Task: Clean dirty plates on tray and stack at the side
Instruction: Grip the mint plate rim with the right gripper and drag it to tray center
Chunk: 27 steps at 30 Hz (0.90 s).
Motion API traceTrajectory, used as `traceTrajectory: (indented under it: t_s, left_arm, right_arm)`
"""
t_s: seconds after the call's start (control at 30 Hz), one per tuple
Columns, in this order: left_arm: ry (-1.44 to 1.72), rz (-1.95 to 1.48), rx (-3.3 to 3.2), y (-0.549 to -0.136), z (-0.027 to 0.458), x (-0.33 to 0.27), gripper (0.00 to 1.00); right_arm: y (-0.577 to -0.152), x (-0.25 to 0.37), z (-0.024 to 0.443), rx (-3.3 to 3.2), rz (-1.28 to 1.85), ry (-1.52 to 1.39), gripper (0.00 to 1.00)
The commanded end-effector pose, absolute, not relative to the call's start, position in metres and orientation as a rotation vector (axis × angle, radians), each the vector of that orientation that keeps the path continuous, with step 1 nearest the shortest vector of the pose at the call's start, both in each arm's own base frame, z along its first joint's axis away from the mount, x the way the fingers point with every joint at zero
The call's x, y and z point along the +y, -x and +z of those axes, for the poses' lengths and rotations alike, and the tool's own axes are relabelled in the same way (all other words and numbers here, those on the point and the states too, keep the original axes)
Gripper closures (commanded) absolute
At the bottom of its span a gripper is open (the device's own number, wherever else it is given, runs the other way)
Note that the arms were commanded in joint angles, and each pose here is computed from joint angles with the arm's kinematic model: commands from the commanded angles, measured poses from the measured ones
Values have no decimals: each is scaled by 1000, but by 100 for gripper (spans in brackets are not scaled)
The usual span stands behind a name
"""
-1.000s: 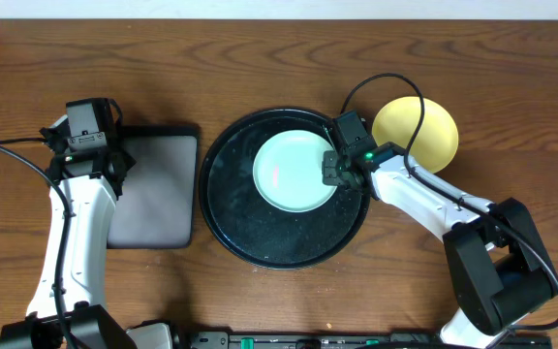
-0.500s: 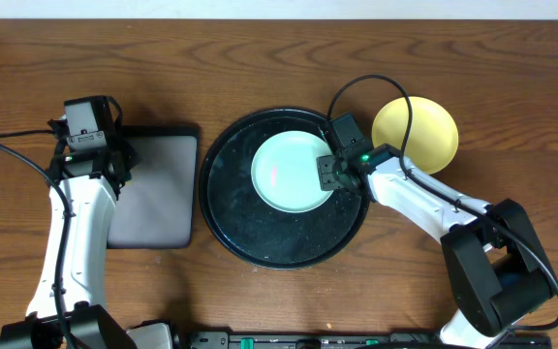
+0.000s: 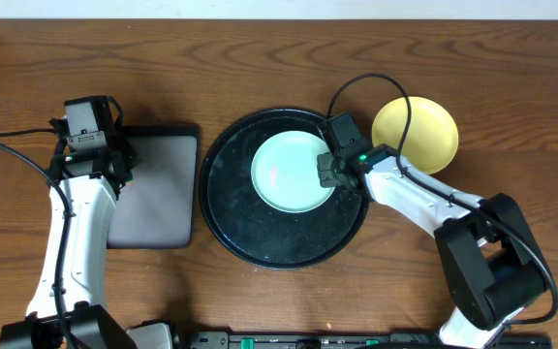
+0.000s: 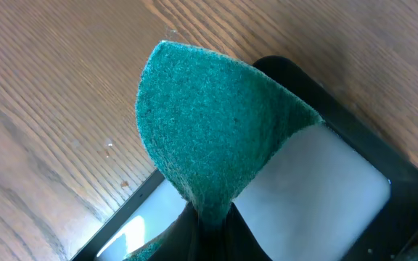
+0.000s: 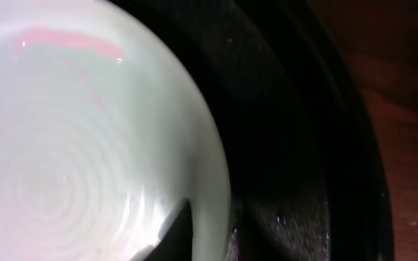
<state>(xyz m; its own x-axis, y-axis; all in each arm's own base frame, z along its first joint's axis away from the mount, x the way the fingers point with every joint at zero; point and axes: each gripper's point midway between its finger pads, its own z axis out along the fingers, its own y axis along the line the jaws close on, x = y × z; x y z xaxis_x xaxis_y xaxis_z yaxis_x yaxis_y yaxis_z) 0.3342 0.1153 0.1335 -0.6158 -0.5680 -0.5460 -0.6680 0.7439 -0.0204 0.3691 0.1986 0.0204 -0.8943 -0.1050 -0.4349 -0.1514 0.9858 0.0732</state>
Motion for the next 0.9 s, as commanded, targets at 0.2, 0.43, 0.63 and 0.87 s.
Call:
traceTrajectory:
  t_s: [0.2, 0.43, 0.63, 0.87]
  left_arm:
    - [914, 241, 2403, -334, 137, 114, 93]
    - [914, 241, 2403, -334, 137, 114, 92]
    - [914, 241, 2403, -334, 137, 114, 92]
    - [914, 241, 2403, -334, 137, 114, 92]
  right_arm:
    - [-379, 205, 22, 2632, 144, 237, 92]
    - [-374, 202, 20, 2639, 103, 358, 49]
    - [-358, 199, 11, 2729, 126, 221, 70]
    - [-361, 201, 12, 2711, 131, 222, 99]
